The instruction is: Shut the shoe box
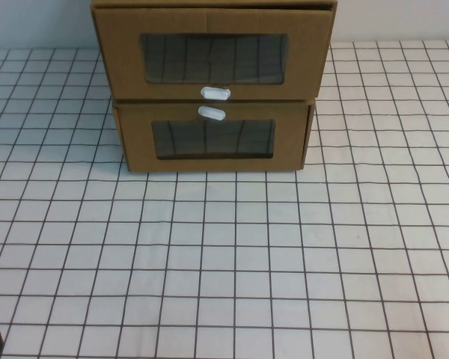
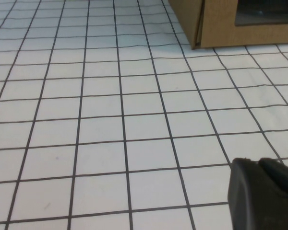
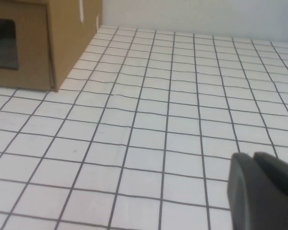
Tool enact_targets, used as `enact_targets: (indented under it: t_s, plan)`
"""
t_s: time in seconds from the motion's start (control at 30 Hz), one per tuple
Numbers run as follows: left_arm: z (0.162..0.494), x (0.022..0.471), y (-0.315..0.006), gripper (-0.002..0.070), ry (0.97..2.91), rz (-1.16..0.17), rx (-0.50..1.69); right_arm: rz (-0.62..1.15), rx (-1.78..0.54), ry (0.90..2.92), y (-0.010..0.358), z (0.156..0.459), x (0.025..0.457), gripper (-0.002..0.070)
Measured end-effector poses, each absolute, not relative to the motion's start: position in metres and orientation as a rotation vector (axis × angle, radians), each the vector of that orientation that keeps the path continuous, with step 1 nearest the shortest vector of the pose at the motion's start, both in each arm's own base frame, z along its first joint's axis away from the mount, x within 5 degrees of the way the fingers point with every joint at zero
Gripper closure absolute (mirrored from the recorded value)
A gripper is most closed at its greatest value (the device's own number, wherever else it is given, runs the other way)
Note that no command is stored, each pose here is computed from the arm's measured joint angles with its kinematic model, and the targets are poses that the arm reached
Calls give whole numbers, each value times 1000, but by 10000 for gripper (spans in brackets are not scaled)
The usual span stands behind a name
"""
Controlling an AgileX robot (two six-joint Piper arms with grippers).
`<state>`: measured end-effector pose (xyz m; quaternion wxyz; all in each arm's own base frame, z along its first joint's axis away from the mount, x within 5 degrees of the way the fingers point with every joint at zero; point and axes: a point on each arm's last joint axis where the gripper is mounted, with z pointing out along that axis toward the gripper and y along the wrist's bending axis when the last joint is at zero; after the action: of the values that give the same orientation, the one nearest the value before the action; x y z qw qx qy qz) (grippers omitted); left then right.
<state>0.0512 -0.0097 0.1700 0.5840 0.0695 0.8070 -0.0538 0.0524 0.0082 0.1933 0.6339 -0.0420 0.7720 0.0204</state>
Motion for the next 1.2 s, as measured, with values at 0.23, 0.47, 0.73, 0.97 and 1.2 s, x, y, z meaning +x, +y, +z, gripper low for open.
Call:
enact_targets:
  t_s: [0.23,0.47,0.73,0.97,1.2]
  plan:
    - [170,51,-10,680,1883,-126,162,38,-27,1789,4,188,53,690]
    - [170,51,-10,680,1883,-126,162,45,6,1827,3,176,53,690]
    - [170,51,-10,680,1883,-126,162,34,11,1852,2,174,53,690]
    - [170,51,-10,680,1883,-126,162,43,22,1855,2,174,53,690]
    - [170,51,-10,680,1883,-126,162,66,37,1855,3,174,53,690]
